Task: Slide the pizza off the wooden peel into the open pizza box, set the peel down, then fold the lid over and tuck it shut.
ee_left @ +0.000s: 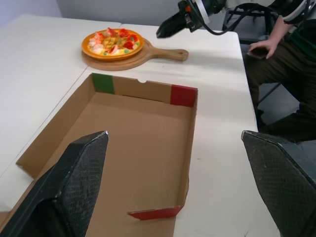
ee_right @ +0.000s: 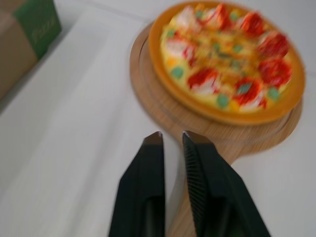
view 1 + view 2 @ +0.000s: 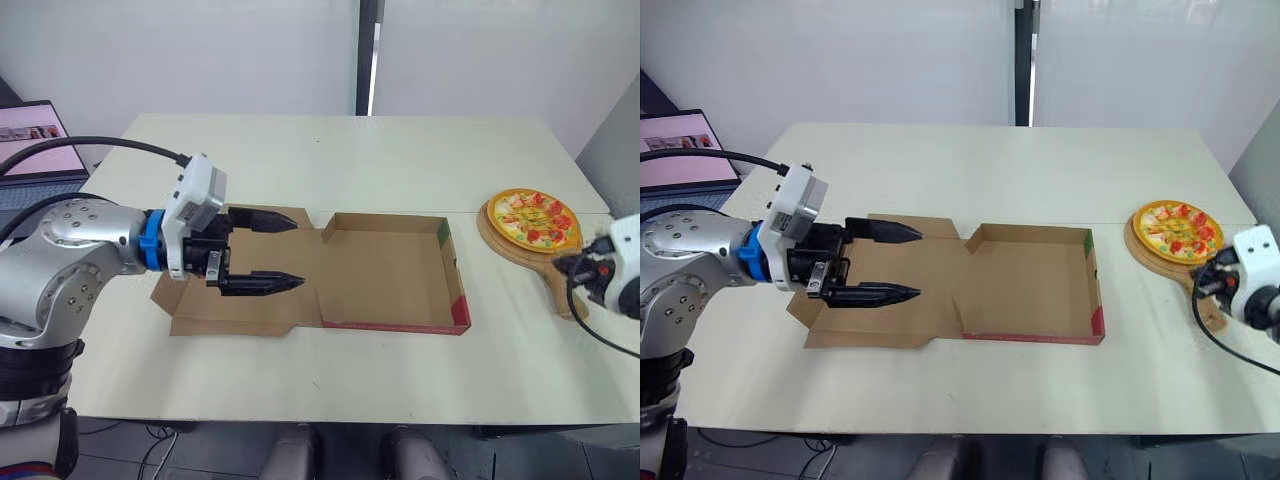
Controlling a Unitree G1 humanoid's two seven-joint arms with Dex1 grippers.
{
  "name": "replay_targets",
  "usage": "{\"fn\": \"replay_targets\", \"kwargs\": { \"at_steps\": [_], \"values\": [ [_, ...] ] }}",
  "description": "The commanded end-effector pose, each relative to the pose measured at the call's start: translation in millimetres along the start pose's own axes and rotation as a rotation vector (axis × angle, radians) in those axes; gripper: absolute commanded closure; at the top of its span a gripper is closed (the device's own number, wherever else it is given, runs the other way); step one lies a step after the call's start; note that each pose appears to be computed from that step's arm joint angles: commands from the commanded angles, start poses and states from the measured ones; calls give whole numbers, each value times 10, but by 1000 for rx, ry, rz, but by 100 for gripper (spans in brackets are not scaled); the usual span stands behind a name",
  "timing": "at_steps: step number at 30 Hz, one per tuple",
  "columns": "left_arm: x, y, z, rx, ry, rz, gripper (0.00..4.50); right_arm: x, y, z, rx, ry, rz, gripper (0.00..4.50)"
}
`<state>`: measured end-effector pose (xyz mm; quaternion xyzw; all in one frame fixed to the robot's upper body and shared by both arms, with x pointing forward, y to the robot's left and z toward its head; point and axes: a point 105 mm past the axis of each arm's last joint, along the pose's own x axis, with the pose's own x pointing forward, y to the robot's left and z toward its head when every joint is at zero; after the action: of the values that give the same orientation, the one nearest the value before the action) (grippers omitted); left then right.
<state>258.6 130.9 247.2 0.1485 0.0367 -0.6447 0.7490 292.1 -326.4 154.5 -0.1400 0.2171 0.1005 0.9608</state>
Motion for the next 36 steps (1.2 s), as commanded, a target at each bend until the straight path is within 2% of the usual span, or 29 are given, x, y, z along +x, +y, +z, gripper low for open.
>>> {"fn": "replay_targets", "kwargs": {
  "at_steps": [1, 8, 18, 31, 34, 36],
  "values": [
    [134, -74, 188, 57, -62, -65, 0, -105, -115, 157, -47, -33, -3, 253],
    [397, -91, 233, 89, -59, -121, 0, 81, -227, 73, -60, 21, 0, 4],
    [517, -105, 261, 102, -75, -167, 0, 414, -298, -176, 57, 158, -16, 4],
    [518, -81, 242, 105, -66, -159, 0, 609, -324, -404, 166, 216, -17, 4],
    [522, -81, 244, 105, -68, -161, 0, 636, -296, -460, 137, 230, 2, 66],
    [525, -81, 243, 105, -68, -161, 0, 651, -276, -497, 122, 237, 11, 130]
  ]
}}
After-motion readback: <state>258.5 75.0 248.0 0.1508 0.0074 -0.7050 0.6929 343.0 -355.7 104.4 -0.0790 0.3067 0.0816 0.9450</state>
